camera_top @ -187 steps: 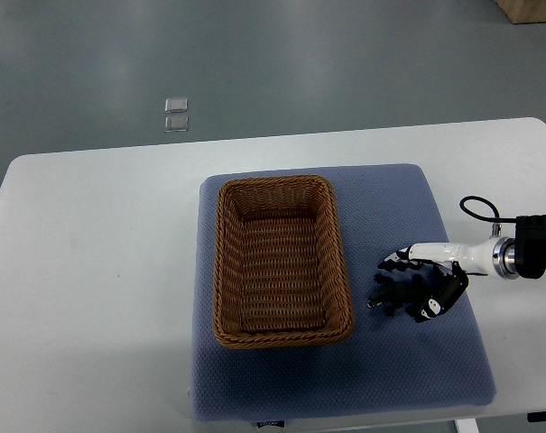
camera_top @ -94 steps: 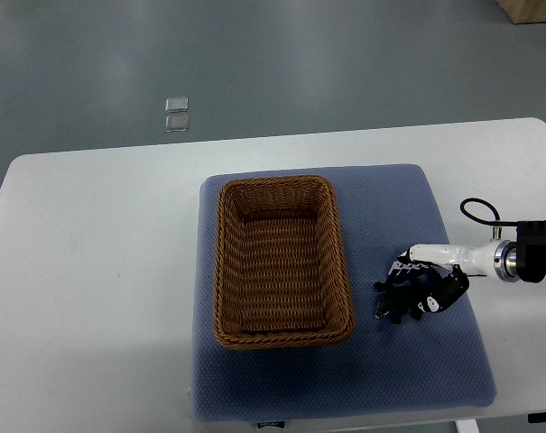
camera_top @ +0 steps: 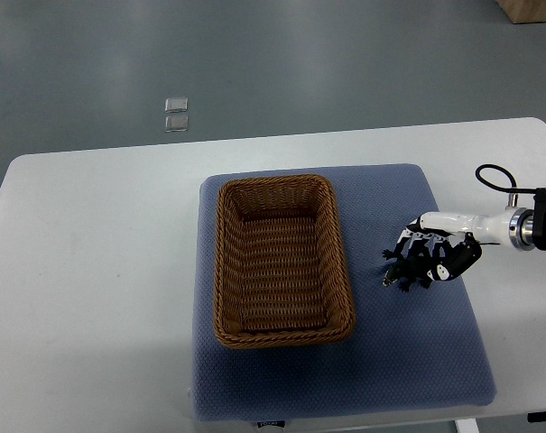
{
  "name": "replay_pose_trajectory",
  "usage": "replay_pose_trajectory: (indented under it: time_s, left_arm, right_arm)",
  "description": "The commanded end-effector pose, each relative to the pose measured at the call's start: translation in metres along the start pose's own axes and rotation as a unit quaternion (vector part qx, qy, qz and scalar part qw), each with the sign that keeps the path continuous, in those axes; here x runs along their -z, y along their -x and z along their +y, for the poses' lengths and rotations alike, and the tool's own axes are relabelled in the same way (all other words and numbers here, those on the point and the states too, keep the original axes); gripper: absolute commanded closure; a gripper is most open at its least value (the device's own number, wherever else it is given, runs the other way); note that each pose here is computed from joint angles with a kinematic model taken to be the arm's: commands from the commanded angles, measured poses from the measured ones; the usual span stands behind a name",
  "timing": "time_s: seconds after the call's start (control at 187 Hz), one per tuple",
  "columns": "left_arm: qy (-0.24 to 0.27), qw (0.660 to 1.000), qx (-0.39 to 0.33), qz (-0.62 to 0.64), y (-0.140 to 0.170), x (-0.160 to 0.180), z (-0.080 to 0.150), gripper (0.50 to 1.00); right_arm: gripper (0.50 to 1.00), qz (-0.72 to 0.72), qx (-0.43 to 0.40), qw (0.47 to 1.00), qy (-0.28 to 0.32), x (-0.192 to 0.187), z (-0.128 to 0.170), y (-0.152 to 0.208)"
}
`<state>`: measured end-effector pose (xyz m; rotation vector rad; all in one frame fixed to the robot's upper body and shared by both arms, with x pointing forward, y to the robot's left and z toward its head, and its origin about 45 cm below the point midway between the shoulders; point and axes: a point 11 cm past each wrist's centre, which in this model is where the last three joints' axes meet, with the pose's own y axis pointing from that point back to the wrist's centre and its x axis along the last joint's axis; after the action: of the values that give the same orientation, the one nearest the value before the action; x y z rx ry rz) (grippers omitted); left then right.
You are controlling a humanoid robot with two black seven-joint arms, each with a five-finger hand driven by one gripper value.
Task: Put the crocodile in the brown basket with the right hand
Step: 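Lift the crocodile with the right hand, away from the cushion, then carry the crocodile over the wicker basket with the right hand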
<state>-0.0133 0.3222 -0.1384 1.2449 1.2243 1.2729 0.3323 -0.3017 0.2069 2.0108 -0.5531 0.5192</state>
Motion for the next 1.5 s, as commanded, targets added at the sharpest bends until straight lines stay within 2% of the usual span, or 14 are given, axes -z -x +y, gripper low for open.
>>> replay_pose_trajectory:
  time_s: [0.0,0.251,0.406,0.7,0.978,1.186,1.496]
  left_arm:
    - [0.000,1.000,0.001,0.000,0.000,0.000,0.000,0.500]
    - [0.000,1.000,0.001,-0.001,0.000,0.000,0.000,0.500]
    - [0.000,1.000,0.001,-0.001,0.000,0.000,0.000,0.500]
    - [0.000,1.000,0.001,-0.001,0.000,0.000,0.000,0.500]
    - [0.001,1.000,0.003,-0.001,0.001,-0.001,0.000,0.500]
    - [0.001,1.000,0.002,-0.001,0.001,-0.001,0.000,0.500]
    - [0.001,1.000,0.004,-0.001,0.001,-0.001,0.000,0.500]
  right_arm:
    - [0.998,0.007,-0.010,1.000,0.003,0.000,0.007,-0.012]
    - [0.993,0.022,-0.028,0.999,0.001,0.007,0.020,-0.040]
    - [0.989,0.025,-0.024,0.999,0.003,0.007,0.026,-0.045]
    - [0.985,-0.042,-0.016,0.998,-0.051,0.024,0.044,-0.065]
    - [0.985,-0.019,-0.029,0.997,-0.063,0.042,0.053,-0.087]
    - [0.983,0.002,-0.045,0.996,-0.077,0.061,0.049,-0.105]
    - [0.983,0.039,-0.032,0.994,-0.096,0.106,0.006,-0.117]
